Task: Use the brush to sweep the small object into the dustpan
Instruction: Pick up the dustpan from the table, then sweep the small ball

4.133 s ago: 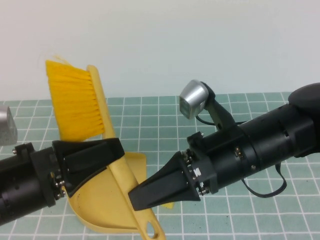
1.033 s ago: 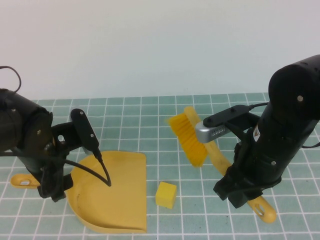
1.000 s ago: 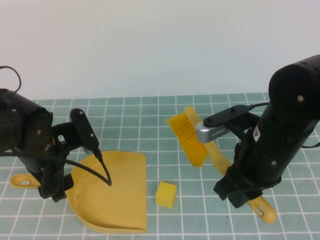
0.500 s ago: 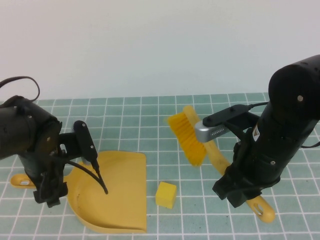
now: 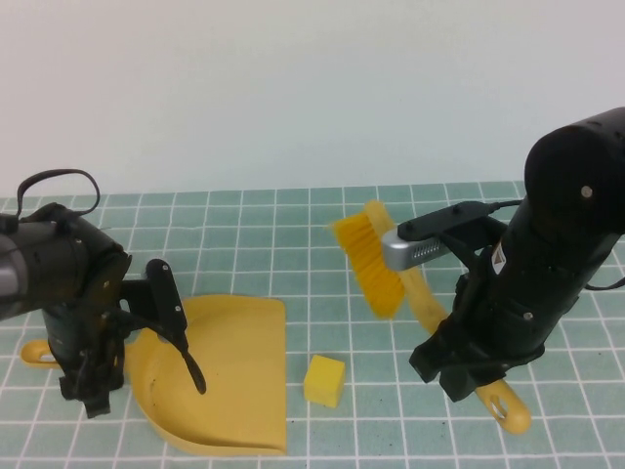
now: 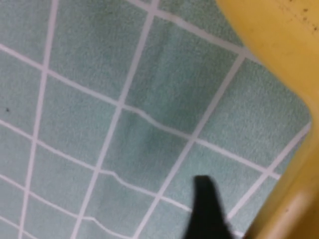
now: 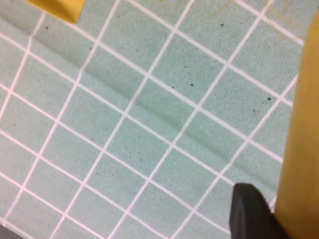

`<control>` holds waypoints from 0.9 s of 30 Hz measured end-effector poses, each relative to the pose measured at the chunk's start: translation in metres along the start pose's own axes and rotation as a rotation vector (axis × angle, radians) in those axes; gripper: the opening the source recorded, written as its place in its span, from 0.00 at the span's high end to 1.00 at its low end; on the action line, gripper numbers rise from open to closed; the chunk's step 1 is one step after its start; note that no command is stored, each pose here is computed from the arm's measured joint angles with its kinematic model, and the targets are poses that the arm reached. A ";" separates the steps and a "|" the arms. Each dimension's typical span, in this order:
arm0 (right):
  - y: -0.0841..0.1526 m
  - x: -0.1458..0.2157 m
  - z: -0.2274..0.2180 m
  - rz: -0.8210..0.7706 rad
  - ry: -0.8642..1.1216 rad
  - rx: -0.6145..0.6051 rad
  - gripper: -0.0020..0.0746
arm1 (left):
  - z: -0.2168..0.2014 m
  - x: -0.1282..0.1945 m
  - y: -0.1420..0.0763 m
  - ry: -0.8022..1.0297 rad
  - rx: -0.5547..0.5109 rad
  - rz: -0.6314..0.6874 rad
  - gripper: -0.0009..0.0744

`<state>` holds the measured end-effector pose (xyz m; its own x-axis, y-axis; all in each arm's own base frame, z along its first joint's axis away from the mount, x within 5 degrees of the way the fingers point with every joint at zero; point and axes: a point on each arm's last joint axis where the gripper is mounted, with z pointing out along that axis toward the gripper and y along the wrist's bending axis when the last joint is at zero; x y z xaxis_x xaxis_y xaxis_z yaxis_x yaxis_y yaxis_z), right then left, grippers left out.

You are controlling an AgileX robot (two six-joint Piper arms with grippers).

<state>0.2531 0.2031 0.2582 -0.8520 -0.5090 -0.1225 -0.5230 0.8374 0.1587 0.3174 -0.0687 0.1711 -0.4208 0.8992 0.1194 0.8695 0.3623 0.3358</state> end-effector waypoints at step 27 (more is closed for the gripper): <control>-0.021 0.043 0.079 0.160 0.161 0.082 0.75 | -0.026 -0.029 -0.031 0.045 -0.040 0.338 0.99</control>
<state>0.2290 0.1793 0.1718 -0.9197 -0.3886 0.0563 -0.3835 0.9198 0.0831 0.2955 -0.1121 0.1815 -0.1226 0.9549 0.2705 0.9513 0.0354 0.3062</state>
